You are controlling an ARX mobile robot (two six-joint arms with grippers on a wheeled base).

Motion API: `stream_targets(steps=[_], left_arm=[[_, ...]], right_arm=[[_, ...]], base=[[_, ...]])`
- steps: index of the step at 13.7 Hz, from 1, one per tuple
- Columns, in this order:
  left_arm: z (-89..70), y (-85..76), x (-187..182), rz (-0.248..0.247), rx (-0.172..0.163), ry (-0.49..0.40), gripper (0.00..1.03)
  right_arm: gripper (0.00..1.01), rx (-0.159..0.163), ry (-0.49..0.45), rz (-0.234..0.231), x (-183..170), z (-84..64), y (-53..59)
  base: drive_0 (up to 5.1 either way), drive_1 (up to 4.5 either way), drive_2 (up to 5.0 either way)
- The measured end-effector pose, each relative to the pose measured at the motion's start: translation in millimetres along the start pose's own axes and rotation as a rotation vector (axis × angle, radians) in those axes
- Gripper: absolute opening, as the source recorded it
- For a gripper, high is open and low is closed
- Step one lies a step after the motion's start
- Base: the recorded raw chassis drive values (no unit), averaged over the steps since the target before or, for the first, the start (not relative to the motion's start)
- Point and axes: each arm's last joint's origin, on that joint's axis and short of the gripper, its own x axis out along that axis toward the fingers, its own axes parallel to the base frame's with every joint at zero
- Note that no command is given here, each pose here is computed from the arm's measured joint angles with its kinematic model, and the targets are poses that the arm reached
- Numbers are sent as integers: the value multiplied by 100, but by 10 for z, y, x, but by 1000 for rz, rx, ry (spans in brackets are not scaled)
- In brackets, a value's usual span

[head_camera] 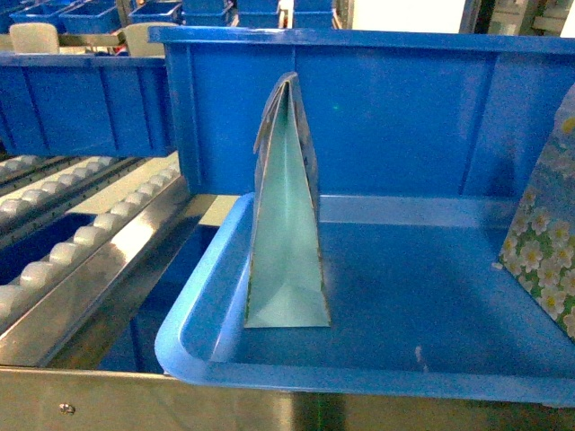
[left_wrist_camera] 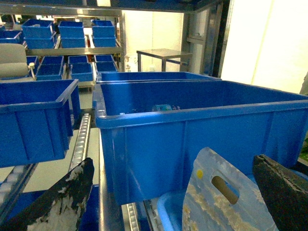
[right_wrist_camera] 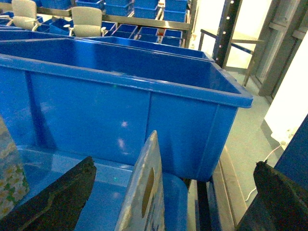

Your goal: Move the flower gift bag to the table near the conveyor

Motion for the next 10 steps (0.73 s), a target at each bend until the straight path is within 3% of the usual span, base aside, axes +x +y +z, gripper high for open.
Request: stream_targets(steps=[2,4,5,10], left_arm=[[-1,0,0,0,0,1,98],[-1,0,0,0,0,1,98],[-1,0,0,0,0,1,98],[-1,0,0,0,0,1,98]], right_arm=[[98,0,-9,-12,79,57,-28],[98,0,-17,6,170,84,-25],[98,4,18,28,224,31,-17],[98,15,113,42,377,-238,-2]], base=[[0,0,0],[0,0,0],[0,0,0],[0,0,0]])
